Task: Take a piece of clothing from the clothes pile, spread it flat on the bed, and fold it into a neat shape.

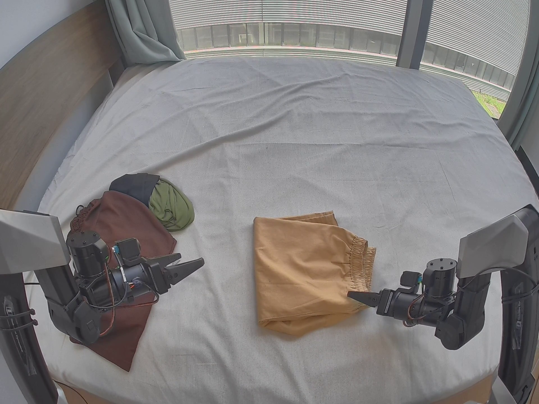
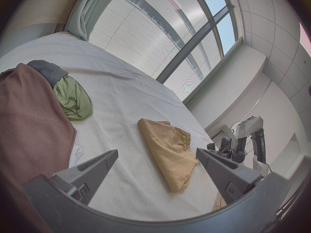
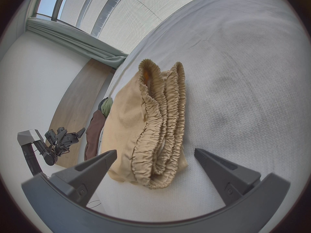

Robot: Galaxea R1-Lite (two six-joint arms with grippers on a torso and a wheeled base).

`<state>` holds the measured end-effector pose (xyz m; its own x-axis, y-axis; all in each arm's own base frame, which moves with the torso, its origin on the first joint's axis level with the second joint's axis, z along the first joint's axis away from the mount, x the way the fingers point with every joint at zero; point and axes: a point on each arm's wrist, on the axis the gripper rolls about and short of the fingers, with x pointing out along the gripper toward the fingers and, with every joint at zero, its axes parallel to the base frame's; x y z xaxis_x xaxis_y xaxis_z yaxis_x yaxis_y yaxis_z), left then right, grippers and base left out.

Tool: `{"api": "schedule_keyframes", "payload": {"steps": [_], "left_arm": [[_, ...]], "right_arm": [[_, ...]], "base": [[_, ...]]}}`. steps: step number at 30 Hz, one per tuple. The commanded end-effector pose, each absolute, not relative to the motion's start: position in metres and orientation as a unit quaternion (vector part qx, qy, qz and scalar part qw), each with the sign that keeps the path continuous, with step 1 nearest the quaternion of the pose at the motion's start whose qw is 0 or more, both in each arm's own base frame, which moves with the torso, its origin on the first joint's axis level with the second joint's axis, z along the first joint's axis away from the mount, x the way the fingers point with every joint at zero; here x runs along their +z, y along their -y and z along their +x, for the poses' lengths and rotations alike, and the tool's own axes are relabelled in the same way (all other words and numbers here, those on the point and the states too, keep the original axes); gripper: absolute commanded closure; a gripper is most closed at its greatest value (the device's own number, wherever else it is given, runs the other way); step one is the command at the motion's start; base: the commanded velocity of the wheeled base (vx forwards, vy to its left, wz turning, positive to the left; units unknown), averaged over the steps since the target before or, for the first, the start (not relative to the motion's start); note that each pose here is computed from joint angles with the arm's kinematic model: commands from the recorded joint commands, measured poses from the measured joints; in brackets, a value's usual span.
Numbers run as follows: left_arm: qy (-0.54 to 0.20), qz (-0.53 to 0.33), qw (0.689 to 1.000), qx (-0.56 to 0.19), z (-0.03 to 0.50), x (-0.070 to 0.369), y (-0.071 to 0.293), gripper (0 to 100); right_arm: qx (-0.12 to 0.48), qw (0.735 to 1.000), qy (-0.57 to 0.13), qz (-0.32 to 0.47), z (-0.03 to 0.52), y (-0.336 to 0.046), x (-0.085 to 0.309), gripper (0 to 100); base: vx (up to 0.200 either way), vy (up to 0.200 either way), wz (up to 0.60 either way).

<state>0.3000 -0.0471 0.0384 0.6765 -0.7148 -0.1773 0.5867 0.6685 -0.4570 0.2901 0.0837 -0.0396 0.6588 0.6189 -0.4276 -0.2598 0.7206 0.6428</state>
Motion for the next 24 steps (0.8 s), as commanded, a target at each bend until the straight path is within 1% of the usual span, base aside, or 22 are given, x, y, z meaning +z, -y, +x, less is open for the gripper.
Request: {"api": "schedule_keyframes", "payload": {"steps": [1, 6, 9, 13, 17, 24], "left_arm": [[-0.173, -0.185, 0.897, -0.363, 0.3, 0.039, 0.047, 0], [-0.173, -0.185, 0.897, -0.363, 0.3, 0.039, 0.047, 0], [-0.173, -0.185, 0.897, -0.363, 0.3, 0.039, 0.047, 0], [-0.172, -0.185, 0.897, -0.363, 0.3, 0.039, 0.047, 0], [-0.173, -0.185, 0.897, -0.363, 0.3, 0.039, 0.047, 0], [-0.173, -0.185, 0.897, -0.362, 0.3, 0.038, 0.047, 0]], "right_arm": [[0.25, 0.861, -0.346, 0.277, 0.289, -0.087, -0.053, 0], [0.254, 0.851, -0.353, 0.294, 0.292, -0.1, -0.058, 0], [0.25, 0.847, -0.345, 0.317, 0.297, -0.116, -0.055, 0], [0.241, 0.849, -0.326, 0.338, 0.307, -0.131, -0.053, 0], [0.227, 0.853, -0.319, 0.346, 0.314, -0.138, -0.06, 0], [0.218, 0.856, -0.313, 0.348, 0.316, -0.136, -0.06, 0]], "base": [[0.0, 0.0, 0.0], [0.0, 0.0, 0.0], [0.0, 0.0, 0.0], [0.0, 0.0, 0.0], [0.0, 0.0, 0.0], [0.0, 0.0, 0.0]]}}
